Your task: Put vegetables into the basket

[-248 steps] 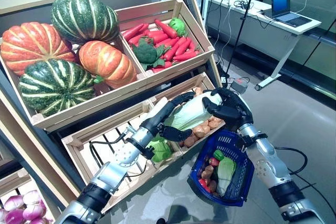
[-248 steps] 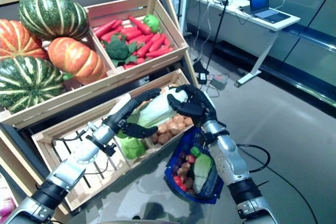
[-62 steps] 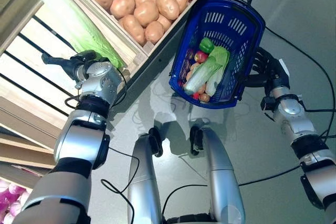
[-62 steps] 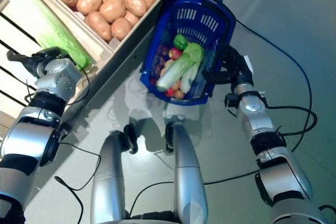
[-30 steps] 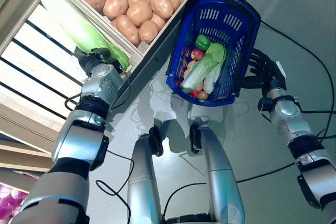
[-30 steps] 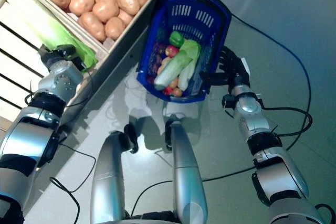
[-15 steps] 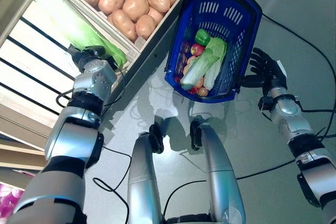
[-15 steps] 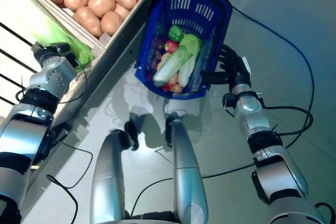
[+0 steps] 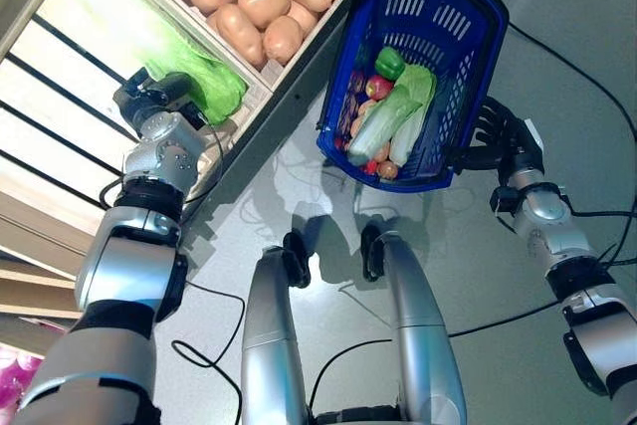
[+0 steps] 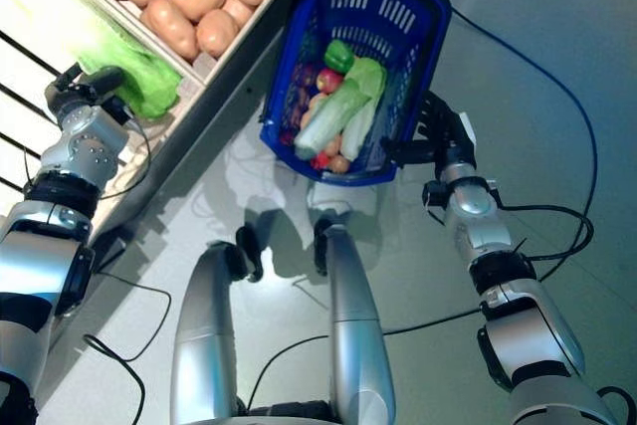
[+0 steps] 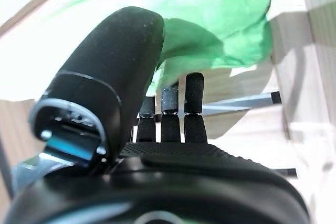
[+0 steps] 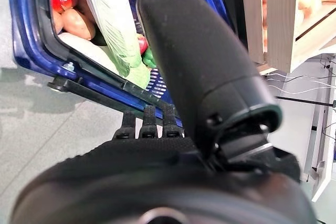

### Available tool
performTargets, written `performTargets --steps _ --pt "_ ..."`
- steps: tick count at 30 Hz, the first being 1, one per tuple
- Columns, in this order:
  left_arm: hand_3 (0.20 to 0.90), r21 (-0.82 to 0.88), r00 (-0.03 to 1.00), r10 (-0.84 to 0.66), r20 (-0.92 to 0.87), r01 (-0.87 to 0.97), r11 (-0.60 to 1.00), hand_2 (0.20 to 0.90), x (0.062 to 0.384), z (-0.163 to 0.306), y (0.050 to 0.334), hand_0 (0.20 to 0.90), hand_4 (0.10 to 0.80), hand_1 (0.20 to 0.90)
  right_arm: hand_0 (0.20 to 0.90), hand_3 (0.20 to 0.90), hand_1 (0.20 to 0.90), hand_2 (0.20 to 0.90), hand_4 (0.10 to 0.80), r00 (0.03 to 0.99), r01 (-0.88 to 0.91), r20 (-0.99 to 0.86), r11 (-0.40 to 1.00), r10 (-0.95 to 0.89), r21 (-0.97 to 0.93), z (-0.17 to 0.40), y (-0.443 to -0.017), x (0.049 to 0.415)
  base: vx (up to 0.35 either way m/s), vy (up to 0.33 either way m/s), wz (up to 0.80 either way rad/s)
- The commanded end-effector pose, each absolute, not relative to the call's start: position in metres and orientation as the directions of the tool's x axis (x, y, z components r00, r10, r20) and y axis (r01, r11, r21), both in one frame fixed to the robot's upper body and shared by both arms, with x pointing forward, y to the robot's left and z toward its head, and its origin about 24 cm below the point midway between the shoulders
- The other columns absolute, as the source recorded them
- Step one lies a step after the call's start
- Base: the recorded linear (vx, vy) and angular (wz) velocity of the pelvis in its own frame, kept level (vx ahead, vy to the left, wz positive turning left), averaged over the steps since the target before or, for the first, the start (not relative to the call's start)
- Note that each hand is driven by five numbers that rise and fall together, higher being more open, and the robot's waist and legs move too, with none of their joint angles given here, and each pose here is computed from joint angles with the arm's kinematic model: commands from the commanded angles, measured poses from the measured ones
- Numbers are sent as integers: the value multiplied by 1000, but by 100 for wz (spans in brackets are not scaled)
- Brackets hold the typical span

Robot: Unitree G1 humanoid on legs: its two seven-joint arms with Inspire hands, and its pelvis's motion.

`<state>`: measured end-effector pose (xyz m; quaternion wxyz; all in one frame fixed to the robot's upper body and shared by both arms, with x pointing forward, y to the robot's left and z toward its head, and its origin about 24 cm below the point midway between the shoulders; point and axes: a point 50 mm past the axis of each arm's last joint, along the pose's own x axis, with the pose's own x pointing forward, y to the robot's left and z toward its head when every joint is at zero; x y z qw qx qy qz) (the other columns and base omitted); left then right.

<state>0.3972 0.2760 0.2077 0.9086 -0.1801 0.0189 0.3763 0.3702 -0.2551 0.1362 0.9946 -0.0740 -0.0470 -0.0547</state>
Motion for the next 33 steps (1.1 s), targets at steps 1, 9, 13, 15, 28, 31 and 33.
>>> performTargets --steps 1,9,13,15,28,31,33 --pt "300 -323 828 554 -86 -550 771 300 409 223 244 300 400 300 900 900 900 900 800 949 152 282 988 -143 -10 172 -253 373 12 38 -2" --pt "300 -338 834 542 -106 -543 769 300 406 209 251 300 400 300 900 900 900 900 800 956 158 253 987 -150 -12 161 -259 370 8 19 -1" --pt "300 -337 828 548 -120 -554 762 300 404 201 254 300 400 300 900 900 900 900 800 959 153 246 988 -144 -17 158 -258 369 7 17 -1" --pt "300 -336 826 549 -129 -557 759 300 403 196 256 300 400 300 900 900 900 900 800 961 148 238 989 -139 -22 155 -257 368 32 31 -1" --pt "900 -425 906 423 9 -379 822 900 403 205 242 900 800 900 900 900 900 900 800 970 138 208 990 -129 -31 147 -257 365 0 0 0" --pt "900 -458 919 395 11 -347 818 900 403 204 240 900 800 900 900 900 900 900 800 971 134 204 991 -125 -31 145 -257 364 0 0 0" --pt "900 -473 920 391 18 -337 814 900 403 205 239 900 800 900 900 900 900 900 800 971 135 203 990 -126 -31 144 -257 364 0 0 0"
